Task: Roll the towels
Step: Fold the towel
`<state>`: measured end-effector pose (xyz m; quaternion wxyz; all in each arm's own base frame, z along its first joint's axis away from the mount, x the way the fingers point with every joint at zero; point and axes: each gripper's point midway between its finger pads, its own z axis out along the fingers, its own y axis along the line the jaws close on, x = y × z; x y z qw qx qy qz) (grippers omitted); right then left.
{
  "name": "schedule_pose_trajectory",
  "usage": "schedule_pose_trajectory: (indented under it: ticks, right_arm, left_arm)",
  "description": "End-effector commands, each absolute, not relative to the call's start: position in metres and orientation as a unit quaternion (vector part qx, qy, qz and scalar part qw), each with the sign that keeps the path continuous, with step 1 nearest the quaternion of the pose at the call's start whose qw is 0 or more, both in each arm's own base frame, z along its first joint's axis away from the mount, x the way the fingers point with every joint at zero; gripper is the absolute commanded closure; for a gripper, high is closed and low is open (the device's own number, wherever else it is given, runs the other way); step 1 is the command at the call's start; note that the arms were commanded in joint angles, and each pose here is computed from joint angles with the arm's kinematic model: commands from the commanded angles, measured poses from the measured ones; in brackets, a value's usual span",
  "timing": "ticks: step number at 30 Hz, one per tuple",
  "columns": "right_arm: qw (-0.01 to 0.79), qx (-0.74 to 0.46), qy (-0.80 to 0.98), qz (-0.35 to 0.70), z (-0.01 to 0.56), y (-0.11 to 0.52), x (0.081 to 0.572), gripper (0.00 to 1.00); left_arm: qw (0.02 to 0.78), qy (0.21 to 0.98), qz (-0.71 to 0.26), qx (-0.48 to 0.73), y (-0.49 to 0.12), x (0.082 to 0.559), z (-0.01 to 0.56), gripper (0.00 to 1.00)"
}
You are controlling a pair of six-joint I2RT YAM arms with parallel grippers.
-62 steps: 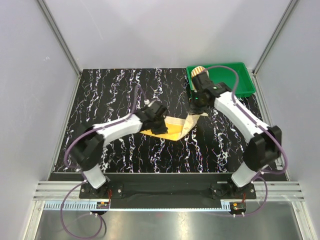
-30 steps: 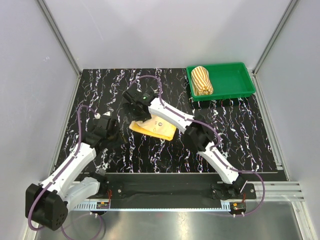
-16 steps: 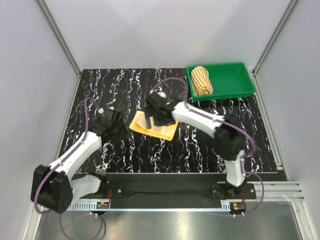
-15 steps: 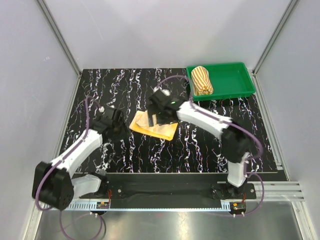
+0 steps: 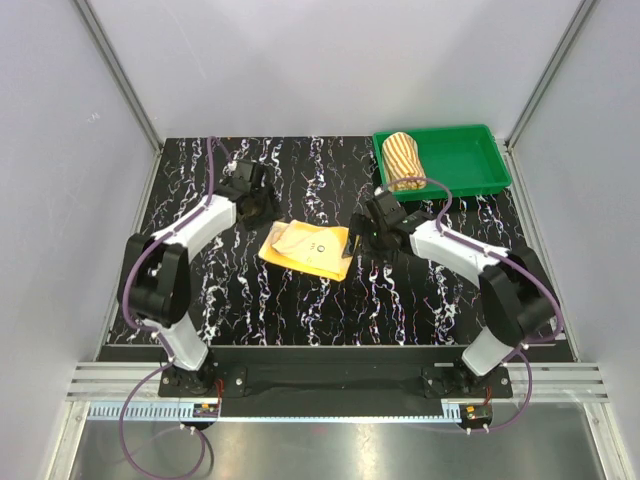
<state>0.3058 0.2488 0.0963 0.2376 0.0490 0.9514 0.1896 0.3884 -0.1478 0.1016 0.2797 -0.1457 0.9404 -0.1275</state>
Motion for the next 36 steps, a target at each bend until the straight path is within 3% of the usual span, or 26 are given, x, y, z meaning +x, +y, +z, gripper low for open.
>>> schedule_pose_trajectory:
  ticks: [1,14,24,29,36]
  right_arm:
    - [0.199,0.060,0.936,0.283,0.090,0.278,0.304,0.08]
    - [0.156,0.050,0.943,0.289,0.052,0.286,0.300,0.09]
    - [0.134,0.049,0.948,0.285,0.035,0.285,0.292,0.11]
    - [0.133,0.048,0.950,0.279,0.034,0.282,0.290,0.11]
    - [0.129,0.049,0.953,0.268,0.027,0.277,0.286,0.11]
  left_arm:
    - [0.277,0.943,-0.155,-0.102,-0.162,0.402,0.102,0.40]
    - [0.204,0.955,-0.197,-0.091,-0.175,0.361,0.055,0.42]
    - [0.202,0.954,-0.203,-0.086,-0.178,0.352,0.045,0.71]
    - [0.210,0.952,-0.206,-0.085,-0.181,0.360,0.064,1.00]
    - [0.240,0.941,-0.219,-0.093,-0.181,0.362,0.112,1.00]
